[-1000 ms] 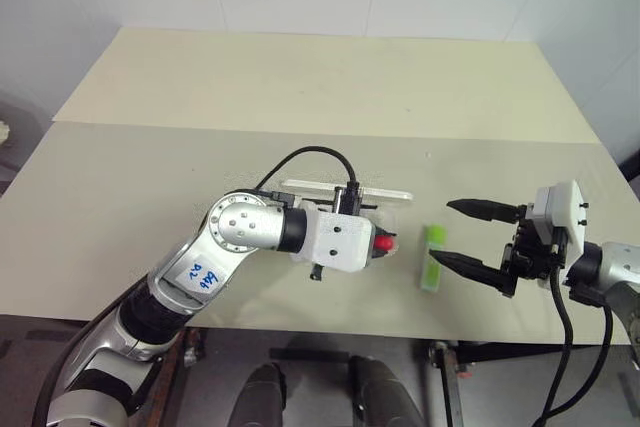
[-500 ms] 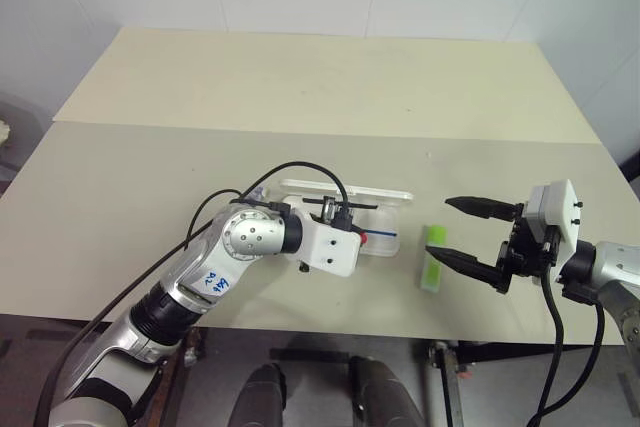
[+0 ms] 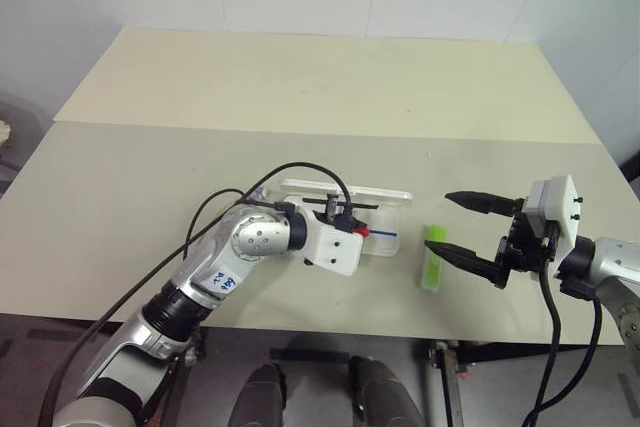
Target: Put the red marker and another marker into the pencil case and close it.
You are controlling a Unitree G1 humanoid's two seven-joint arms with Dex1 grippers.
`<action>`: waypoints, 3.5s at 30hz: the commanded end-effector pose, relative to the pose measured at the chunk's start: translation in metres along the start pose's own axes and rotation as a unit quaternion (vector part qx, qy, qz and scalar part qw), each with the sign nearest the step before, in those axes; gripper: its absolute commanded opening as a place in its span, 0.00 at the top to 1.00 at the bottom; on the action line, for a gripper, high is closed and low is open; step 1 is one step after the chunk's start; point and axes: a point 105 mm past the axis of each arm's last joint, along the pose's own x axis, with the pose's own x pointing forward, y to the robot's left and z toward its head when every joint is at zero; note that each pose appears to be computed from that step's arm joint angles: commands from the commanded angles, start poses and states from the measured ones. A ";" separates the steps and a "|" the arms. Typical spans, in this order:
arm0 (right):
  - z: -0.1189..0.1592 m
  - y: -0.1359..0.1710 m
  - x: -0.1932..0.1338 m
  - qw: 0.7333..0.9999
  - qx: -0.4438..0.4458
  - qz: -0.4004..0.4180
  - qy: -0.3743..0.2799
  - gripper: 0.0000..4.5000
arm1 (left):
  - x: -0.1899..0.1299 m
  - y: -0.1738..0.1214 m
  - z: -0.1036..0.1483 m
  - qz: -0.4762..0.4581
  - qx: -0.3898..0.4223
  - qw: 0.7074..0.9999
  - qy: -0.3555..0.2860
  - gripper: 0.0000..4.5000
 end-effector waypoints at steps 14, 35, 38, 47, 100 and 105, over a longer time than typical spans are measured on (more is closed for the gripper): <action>0.007 0.004 -0.003 1.000 -0.003 0.001 -0.013 0.00 | -0.001 0.028 -0.010 0.053 0.019 0.998 0.016 0.88; 0.006 0.000 -0.004 1.000 -0.007 -0.008 -0.009 0.00 | 0.011 0.026 0.011 0.070 -0.011 0.997 -0.031 0.01; 0.005 0.000 -0.004 1.000 -0.007 -0.007 -0.008 0.00 | 0.006 0.025 0.020 0.067 -0.027 0.996 -0.045 0.01; 0.001 0.002 -0.006 1.000 -0.001 -0.002 0.003 0.00 | -0.020 0.019 0.042 0.040 -0.151 0.982 -0.104 0.01; -0.096 0.025 0.012 0.927 0.204 -0.275 0.151 0.00 | -0.227 -0.009 -0.026 0.017 -0.373 0.847 -0.378 0.01; -0.111 0.020 0.016 0.914 0.218 -0.282 0.196 0.00 | -0.231 -0.011 -0.033 0.016 -0.376 0.856 -0.355 0.01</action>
